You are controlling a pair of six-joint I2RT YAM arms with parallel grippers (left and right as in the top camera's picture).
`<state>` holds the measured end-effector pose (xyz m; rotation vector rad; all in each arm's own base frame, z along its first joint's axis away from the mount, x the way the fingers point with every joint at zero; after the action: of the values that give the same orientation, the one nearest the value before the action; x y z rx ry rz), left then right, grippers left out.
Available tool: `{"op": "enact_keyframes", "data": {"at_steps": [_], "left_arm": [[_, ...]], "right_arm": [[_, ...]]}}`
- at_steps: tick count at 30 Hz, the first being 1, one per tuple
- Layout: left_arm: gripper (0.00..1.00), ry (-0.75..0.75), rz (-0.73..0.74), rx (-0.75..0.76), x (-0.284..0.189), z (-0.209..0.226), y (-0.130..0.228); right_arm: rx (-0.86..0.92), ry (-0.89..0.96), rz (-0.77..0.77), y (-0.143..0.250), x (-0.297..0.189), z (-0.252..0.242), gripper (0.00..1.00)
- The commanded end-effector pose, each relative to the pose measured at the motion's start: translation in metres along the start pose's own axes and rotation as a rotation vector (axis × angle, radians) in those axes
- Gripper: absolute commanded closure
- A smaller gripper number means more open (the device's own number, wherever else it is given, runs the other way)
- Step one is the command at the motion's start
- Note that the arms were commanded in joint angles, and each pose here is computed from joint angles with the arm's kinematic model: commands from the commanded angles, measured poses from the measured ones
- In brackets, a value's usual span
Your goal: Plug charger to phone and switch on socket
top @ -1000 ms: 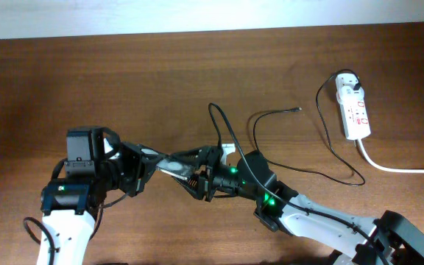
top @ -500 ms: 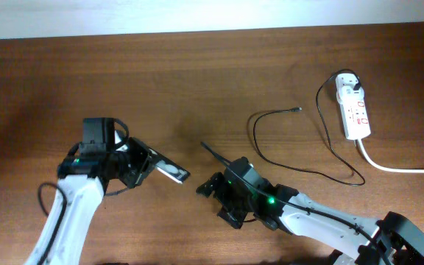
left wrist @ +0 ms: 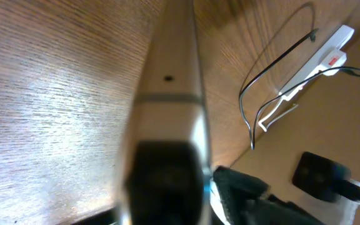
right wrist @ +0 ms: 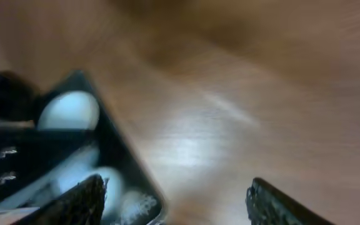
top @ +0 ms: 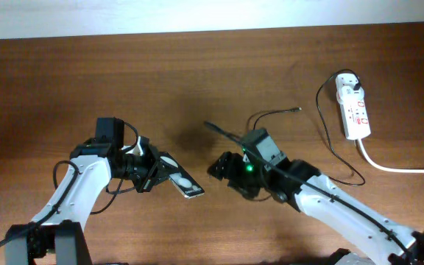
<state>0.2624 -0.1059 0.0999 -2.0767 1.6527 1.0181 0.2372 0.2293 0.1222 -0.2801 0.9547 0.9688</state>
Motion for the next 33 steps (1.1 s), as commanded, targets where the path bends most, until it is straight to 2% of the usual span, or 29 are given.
{"op": "enact_keyframes", "data": {"at_steps": [1, 6, 11, 18, 23, 31, 33], "left_arm": [[1.00, 0.043, 0.010, 0.031, -0.002, -0.010, -0.001], [1.00, 0.043, 0.011, 0.031, -0.002, -0.010, -0.001], [1.00, 0.042, 0.012, 0.029, -0.002, -0.010, -0.001], [1.00, 0.042, 0.012, 0.028, -0.002, -0.010, -0.001], [1.00, 0.042, 0.012, 0.028, -0.002, -0.010, -0.001], [1.00, 0.039, 0.011, 0.029, -0.002, -0.009, -0.001], [1.00, 0.039, 0.011, 0.029, -0.002, -0.009, -0.001]], "right_arm": [[-0.055, -0.003, -0.242, -0.029, -0.038, 0.036, 0.25], [-0.050, 0.011, -0.423, -0.048, -0.073, 0.058, 0.25], [0.048, 0.058, -0.467, -0.086, -0.074, 0.043, 0.25], [0.113, 0.182, -0.444, -0.128, -0.023, 0.021, 0.24], [0.100, 0.211, -0.439, -0.155, 0.007, 0.043, 0.24], [0.178, 0.183, -0.495, -0.200, 0.004, 0.041, 0.24], [0.238, 0.203, -0.582, -0.219, 0.002, 0.031, 0.24]]}}
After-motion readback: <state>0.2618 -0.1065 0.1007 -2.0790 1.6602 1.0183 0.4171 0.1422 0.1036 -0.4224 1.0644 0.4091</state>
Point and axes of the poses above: each gripper's point midway between its finger pads, its own x axis out along the fingers, its own z axis along the line the jaws close on, y = z × x, the point moved 3 cm from there along -x, back along the fingers, and after that the axes turned 15 degrees about x, right-handed, at the moved point
